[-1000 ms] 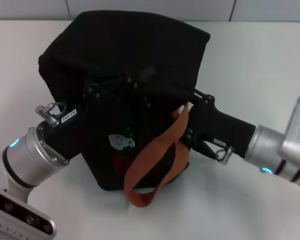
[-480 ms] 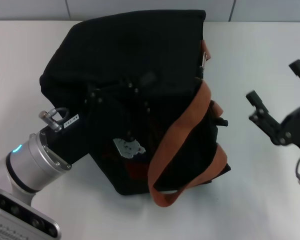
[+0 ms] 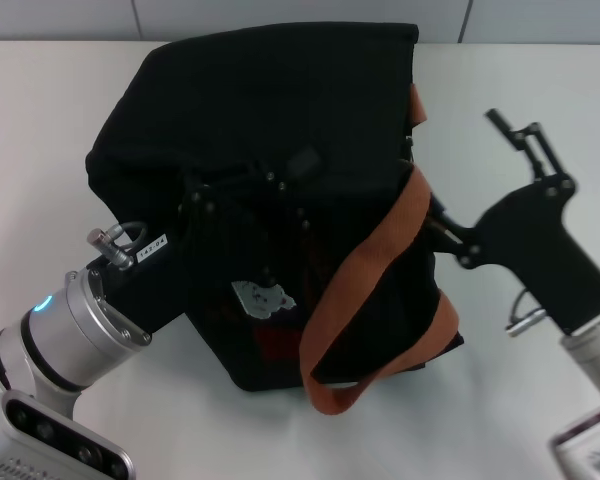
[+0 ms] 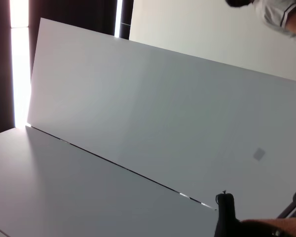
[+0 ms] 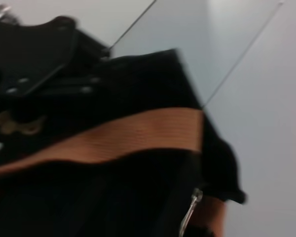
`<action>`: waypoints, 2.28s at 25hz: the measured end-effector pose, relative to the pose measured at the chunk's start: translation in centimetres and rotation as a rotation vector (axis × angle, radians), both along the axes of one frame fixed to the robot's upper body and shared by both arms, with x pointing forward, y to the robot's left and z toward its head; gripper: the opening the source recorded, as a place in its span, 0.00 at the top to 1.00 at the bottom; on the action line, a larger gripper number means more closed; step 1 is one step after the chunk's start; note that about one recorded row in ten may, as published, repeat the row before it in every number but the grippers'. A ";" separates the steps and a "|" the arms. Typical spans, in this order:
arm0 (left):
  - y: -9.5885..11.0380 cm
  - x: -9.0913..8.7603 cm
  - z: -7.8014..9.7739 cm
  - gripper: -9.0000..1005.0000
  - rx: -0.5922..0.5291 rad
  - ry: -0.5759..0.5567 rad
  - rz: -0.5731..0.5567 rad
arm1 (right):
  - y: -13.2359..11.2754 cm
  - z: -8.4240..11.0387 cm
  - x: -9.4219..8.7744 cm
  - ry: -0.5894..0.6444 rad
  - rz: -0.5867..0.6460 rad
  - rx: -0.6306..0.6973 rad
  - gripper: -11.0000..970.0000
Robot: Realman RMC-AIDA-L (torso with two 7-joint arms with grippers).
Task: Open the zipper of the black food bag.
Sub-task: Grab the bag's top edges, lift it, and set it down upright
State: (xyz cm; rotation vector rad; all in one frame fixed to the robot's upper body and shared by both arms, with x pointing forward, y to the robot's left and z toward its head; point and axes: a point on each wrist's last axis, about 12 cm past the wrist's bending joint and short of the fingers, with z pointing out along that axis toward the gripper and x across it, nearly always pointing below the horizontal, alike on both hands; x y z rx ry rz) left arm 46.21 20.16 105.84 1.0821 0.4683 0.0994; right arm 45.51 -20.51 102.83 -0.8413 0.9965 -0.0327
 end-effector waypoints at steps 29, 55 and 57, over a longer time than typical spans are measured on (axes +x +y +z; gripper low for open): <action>-0.3 0.0 -0.1 0.90 0.009 -0.007 0.008 | 3.1 0.8 -0.4 -0.028 0.057 0.032 0.20; -0.5 0.1 0.0 0.89 0.006 -0.006 0.003 | 4.0 0.5 0.3 0.010 0.075 -0.011 0.80; -0.5 0.1 0.0 0.89 0.006 -0.005 0.003 | 4.1 0.4 0.4 0.017 0.078 -0.018 0.88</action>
